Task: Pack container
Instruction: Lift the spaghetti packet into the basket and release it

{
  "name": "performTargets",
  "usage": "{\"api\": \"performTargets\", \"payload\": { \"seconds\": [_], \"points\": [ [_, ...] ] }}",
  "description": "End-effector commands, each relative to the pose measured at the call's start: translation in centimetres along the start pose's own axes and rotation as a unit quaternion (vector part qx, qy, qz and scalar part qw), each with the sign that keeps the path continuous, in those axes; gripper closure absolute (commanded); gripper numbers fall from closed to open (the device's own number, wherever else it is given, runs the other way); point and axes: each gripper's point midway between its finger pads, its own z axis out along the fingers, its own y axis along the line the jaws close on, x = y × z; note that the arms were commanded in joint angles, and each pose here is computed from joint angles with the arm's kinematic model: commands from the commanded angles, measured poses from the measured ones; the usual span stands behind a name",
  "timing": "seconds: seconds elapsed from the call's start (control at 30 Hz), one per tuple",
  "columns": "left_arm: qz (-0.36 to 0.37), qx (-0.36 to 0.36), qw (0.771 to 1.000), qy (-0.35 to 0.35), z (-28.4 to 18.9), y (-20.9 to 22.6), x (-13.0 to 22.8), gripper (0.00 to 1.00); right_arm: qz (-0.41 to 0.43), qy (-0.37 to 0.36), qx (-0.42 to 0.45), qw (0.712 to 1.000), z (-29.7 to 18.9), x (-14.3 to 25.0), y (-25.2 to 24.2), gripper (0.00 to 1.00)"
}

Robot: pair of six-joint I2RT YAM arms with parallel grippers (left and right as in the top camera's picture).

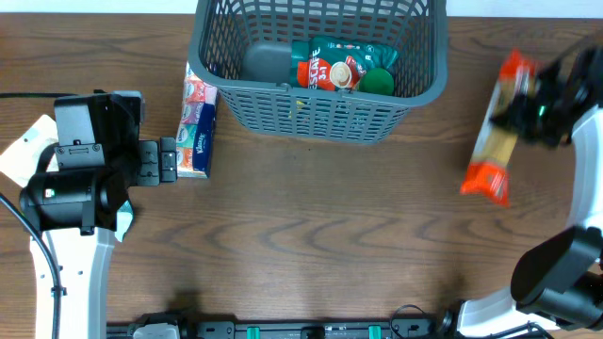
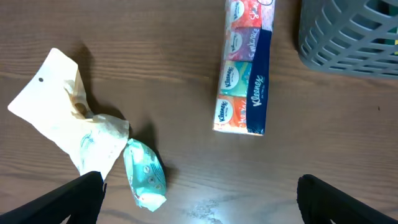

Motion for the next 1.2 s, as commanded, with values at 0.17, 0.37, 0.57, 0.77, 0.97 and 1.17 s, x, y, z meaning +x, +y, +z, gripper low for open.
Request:
{"api": "performTargets", "payload": {
  "seconds": [0.17,0.37,0.57,0.77,0.97,1.17],
  "points": [
    [0.001,0.000,1.000,-0.006,-0.3,0.1,-0.5,0.01,-0.399,-0.191,-0.073,0.894,-14.0,-3.6,16.2,0.99],
    [0.001,0.000,1.000,-0.005,-0.3,0.1,-0.4,0.01,-0.602,-0.261,-0.096,0.748,-17.2,-1.1,25.0,0.99],
    [0.000,0.009,1.000,-0.006,-0.3,-0.2,-0.5,0.02,-0.659,-0.302,-0.106,0.680,-16.5,-0.9,30.2,0.99],
    [-0.001,0.009,1.000,-0.005,-0.3,-0.2,-0.4,0.01,-0.689,-0.281,-0.120,0.657,-11.8,-0.8,33.0,0.99],
    [-0.001,0.009,1.000,-0.004,-0.3,-0.2,-0.4,0.01,-0.703,-0.216,-0.148,0.661,-4.7,0.8,34.8,0.99],
    [-0.001,0.009,1.000,-0.004,-0.3,-0.2,-0.4,0.01,-0.717,-0.146,-0.171,0.660,1.7,3.8,36.0,0.99]
  ]
}}
